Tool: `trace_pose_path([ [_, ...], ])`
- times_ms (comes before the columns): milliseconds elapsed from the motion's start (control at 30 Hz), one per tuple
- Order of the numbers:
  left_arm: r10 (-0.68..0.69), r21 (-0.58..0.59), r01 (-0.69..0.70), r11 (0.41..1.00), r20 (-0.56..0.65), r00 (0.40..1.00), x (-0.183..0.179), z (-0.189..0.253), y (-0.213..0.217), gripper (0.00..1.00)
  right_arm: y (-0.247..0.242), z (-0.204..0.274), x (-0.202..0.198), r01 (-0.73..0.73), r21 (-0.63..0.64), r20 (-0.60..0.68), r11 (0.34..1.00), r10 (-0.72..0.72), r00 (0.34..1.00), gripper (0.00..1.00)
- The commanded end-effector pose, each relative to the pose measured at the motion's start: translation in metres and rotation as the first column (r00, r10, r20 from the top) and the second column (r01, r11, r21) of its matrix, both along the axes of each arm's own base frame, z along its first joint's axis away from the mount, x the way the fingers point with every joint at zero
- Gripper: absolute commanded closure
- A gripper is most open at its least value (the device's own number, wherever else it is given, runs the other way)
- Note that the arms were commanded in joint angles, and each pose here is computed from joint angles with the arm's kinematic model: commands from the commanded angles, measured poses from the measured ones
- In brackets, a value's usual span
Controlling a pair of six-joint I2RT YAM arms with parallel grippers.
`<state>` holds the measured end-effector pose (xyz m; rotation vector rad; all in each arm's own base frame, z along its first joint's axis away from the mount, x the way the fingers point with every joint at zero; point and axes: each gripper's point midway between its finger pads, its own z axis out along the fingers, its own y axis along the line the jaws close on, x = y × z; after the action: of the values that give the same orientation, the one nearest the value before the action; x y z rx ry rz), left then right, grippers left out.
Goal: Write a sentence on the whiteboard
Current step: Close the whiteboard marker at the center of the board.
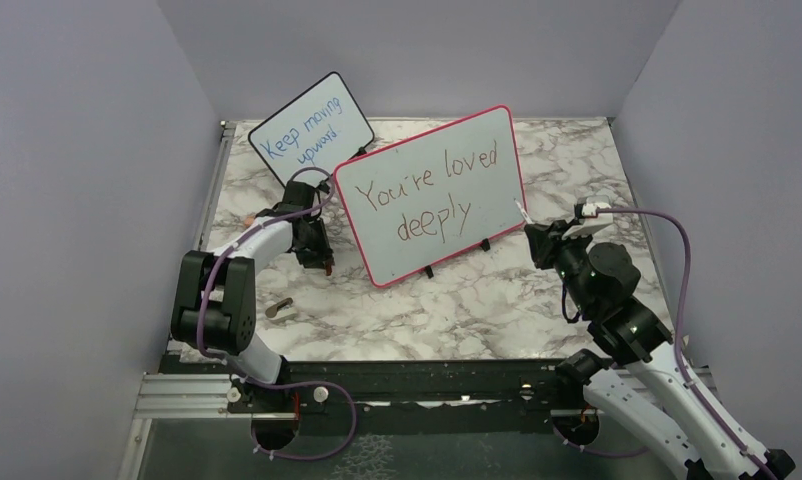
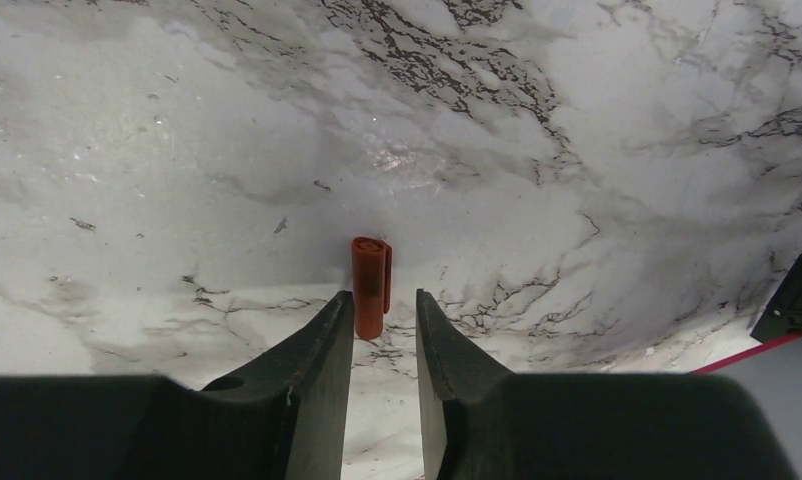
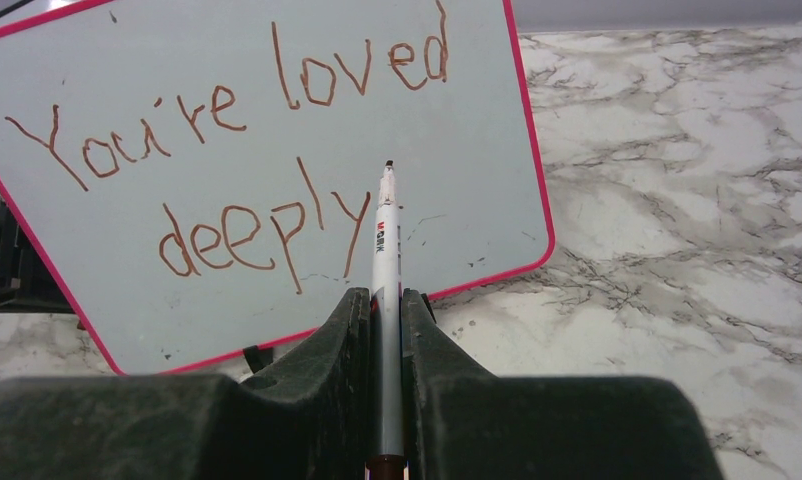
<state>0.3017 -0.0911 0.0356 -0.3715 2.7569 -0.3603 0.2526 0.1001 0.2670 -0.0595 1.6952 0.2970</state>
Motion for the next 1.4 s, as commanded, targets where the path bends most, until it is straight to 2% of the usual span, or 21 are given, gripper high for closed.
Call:
trace_pose_path([
  [0, -0.028, 0.042, 0.028, 0.999, -0.008, 1.0, 0.003, -0.004, -0.001, 0.73, 0.001, 0.004, 0.001, -0.011, -0.001, 0.012, 1.0, 0.011, 1.0, 1.0],
  [333, -0.007, 0.184, 0.023, 0.983, -0.088, 0.996, -0.01, -0.029, 0.019, 0.79, 0.001, 0.003, 0.001, -0.012, -0.003, 0.01, 1.0, 0.012, 1.0, 1.0],
  [467, 0.013, 0.199, 0.007, 0.98, -0.098, 0.995, -0.011, -0.033, 0.022, 0.81, 0.004, 0.0, 0.002, -0.022, -0.011, 0.002, 1.0, 0.022, 1.0, 1.0],
  [733, 0.07, 0.206, -0.053, 0.977, -0.074, 0.995, -0.012, -0.028, 0.029, 0.9, 0.014, -0.006, 0.003, -0.08, -0.037, -0.011, 0.996, 0.08, 0.997, 1.0],
  [967, 0.114, 0.119, -0.117, 0.986, 0.039, 0.993, -0.006, 0.001, 0.019, 1.0, 0.038, -0.011, -0.003, -0.216, -0.03, -0.016, 0.976, 0.216, 0.976, 1.0],
  [1100, 0.151, 0.037, -0.157, 0.987, 0.138, 0.979, 0.0, 0.024, 0.012, 1.0, 0.056, -0.014, -0.007, -0.314, -0.018, -0.004, 0.949, 0.314, 0.949, 1.0],
  [1233, 0.19, -0.068, -0.179, 0.982, 0.259, 0.947, 0.006, 0.058, 0.003, 1.0, 0.078, -0.018, -0.012, -0.415, 0.024, 0.021, 0.91, 0.414, 0.91, 1.0],
  [1367, 0.218, -0.184, -0.154, 0.971, 0.412, 0.885, 0.009, 0.102, -0.005, 1.0, 0.095, -0.012, -0.015, -0.491, 0.058, 0.071, 0.869, 0.487, 0.871, 1.0],
])
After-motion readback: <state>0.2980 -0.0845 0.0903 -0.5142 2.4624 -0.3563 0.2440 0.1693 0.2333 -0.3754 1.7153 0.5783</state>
